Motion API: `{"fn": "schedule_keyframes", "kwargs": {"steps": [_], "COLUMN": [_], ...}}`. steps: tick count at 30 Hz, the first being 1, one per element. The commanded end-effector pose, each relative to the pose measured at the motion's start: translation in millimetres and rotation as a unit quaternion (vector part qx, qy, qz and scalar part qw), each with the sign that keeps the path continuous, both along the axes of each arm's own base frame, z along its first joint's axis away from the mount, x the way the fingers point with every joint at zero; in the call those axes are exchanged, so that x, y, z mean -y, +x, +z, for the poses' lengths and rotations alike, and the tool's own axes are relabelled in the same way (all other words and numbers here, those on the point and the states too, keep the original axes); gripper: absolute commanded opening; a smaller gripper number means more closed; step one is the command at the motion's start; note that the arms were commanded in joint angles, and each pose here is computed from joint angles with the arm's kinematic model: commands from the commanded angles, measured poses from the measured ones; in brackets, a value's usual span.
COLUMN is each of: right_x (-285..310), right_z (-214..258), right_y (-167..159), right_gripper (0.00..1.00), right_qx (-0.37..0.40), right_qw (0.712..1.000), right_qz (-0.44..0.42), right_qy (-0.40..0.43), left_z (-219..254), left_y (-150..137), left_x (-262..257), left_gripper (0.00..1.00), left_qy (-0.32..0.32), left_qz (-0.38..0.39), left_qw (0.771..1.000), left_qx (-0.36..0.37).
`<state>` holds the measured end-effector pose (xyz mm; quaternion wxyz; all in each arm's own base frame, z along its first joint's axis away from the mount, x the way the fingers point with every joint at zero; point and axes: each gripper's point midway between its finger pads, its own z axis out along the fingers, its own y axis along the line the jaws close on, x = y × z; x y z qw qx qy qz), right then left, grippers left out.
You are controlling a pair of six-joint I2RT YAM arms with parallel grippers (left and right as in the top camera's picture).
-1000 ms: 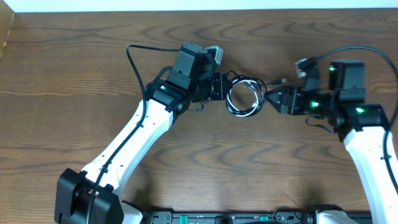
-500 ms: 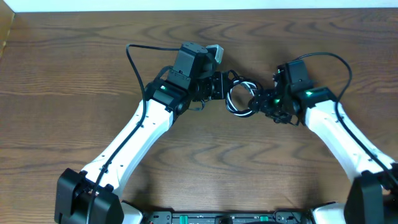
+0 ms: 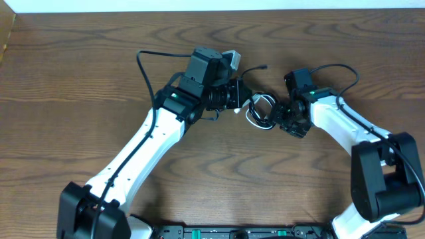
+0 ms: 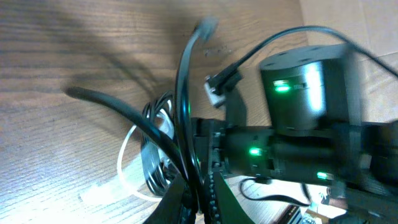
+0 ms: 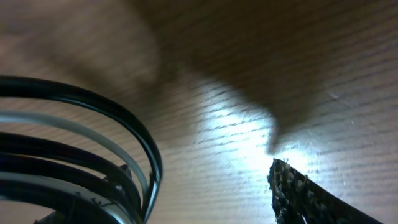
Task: Untangle cables
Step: 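Grasp opposite sides of the cable coil with left and right grippers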
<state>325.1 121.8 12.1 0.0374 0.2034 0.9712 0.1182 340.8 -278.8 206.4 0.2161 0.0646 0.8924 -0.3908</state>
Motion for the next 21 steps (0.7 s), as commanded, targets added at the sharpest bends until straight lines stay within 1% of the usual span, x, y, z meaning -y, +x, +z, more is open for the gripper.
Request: {"fn": "schedule_keyframes", "kwargs": {"steps": [1,4,6,11,15,17,18,20,21], "right_x": [20.3,20.3,20.4,23.5,16.9,8.8,7.0,-2.0,-5.6], "right_z": [-19.1,-19.7,-19.8,-20.3,-19.4,-18.2,-17.8,-15.1,-13.9], "right_y": [-4.8,-4.7,-5.2,-9.4,-10.5,-12.6,-13.1,-15.1,-16.1], "right_gripper": [0.65,0.65,0.65,0.64,0.63,0.6,0.56,0.41,0.38], "right_qx": [-0.021,-0.019,-0.02,-0.027,-0.025,-0.026,-0.026,-0.024,-0.023], "right_qw": [0.998,0.998,0.998,0.998,0.998,0.997,0.997,0.995,0.994], "right_qz": [-0.017,-0.004,0.0,0.013,0.043,0.068,0.073,0.1,0.109], "right_qy": [-0.055,-0.056,-0.057,-0.061,-0.044,-0.022,-0.017,0.008,0.019], "left_z": [59.2,71.4,69.7,45.8,22.0,10.3,7.3,0.9,-4.6], "left_y": [0.0,0.1,-3.0,-18.5,-26.5,-32.9,-34.3,-36.8,-37.4], "left_x": [-15.2,-25.8,-28.5,-37.0,-53.0,-57.9,-58.6,-59.9,-61.9], "left_gripper": [0.07,0.08,0.08,0.08,0.07,0.08,0.08,0.09,0.12], "left_qy": [-0.042,-0.046,-0.043,0.001,0.052,0.072,0.077,0.087,0.096], "left_qz": [0.015,0.025,0.027,0.011,0.031,0.03,0.027,0.021,0.022], "left_qw": [0.997,0.996,0.996,0.999,0.998,0.997,0.996,0.995,0.994], "left_qx": [0.061,0.075,0.067,0.033,-0.006,-0.028,-0.032,-0.04,-0.047]}}
